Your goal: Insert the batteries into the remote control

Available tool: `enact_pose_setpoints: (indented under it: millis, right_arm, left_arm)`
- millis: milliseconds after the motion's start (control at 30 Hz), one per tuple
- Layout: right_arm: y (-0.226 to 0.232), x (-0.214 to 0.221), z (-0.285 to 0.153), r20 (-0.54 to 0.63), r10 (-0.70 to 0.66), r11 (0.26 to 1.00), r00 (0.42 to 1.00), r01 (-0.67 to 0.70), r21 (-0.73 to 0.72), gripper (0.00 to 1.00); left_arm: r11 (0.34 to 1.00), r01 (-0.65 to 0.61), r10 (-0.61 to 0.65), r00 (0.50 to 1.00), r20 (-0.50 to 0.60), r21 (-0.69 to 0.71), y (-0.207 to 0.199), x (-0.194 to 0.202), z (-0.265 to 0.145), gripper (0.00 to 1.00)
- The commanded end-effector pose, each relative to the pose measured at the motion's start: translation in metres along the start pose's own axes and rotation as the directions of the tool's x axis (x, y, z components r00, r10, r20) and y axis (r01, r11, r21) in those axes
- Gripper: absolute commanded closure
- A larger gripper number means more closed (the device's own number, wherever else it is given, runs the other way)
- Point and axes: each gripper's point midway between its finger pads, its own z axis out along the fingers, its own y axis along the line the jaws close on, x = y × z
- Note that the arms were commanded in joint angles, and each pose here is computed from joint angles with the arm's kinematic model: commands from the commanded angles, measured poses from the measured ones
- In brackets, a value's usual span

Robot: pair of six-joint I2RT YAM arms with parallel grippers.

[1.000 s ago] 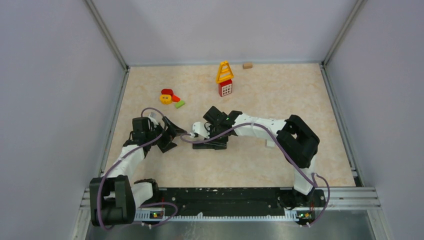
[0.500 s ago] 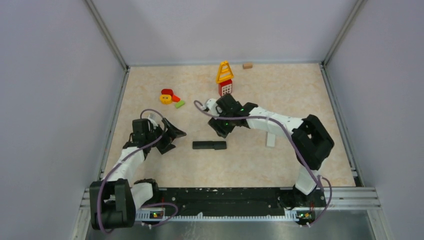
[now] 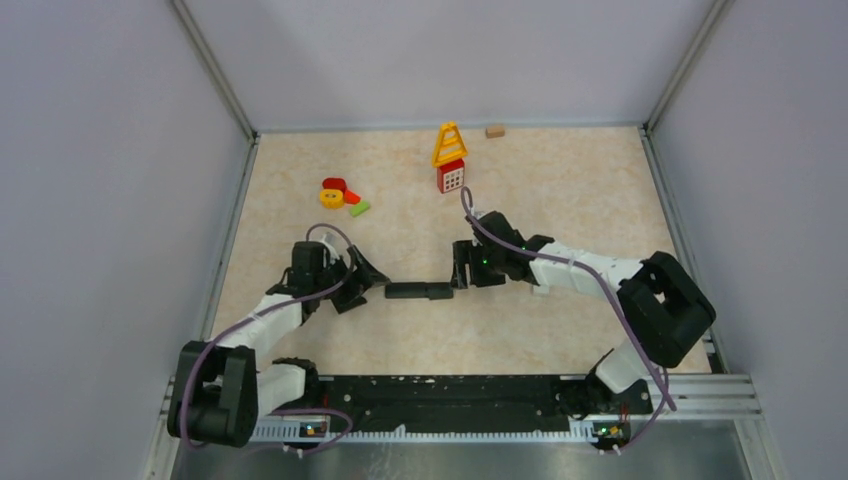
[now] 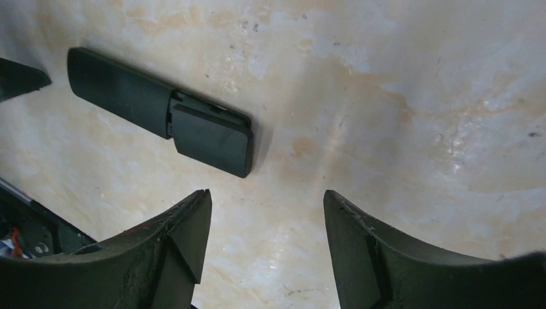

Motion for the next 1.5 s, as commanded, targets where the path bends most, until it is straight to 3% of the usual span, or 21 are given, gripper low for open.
enact_pose_setpoints:
  millis: [0, 633, 1000, 1467]
  right_arm:
    - [0.032, -0.024, 0.009, 0.073, 0.118, 0.986, 0.99, -0.108, -0.124, 0.36]
    - [0.036, -0.008, 0.042, -0.026, 0.107, 0.989, 0.994, -0.109, -0.102, 0.56]
    - [0.026, -0.003, 0.047, -0.006, 0.242, 0.969, 0.97, -0.242, -0.053, 0.76]
    - [0.016, -0.002, 0.047, 0.013, 0.301, 0.953, 0.954, -0.301, 0.027, 0.79]
  left_arm:
    - [0.999, -0.038, 0.039, 0.998, 0.039, -0.026, 0.001, -0.006, 0.012, 0.1]
    - [0.994, -0.047, 0.04, 0.997, -0.074, -0.103, 0.021, 0.015, 0.029, 0.37]
    - [0.992, -0.041, 0.028, 0.994, -0.107, -0.119, 0.029, 0.024, 0.032, 0.42]
    - [0.991, -0.04, 0.025, 0.993, -0.119, -0.127, 0.033, 0.028, 0.033, 0.46]
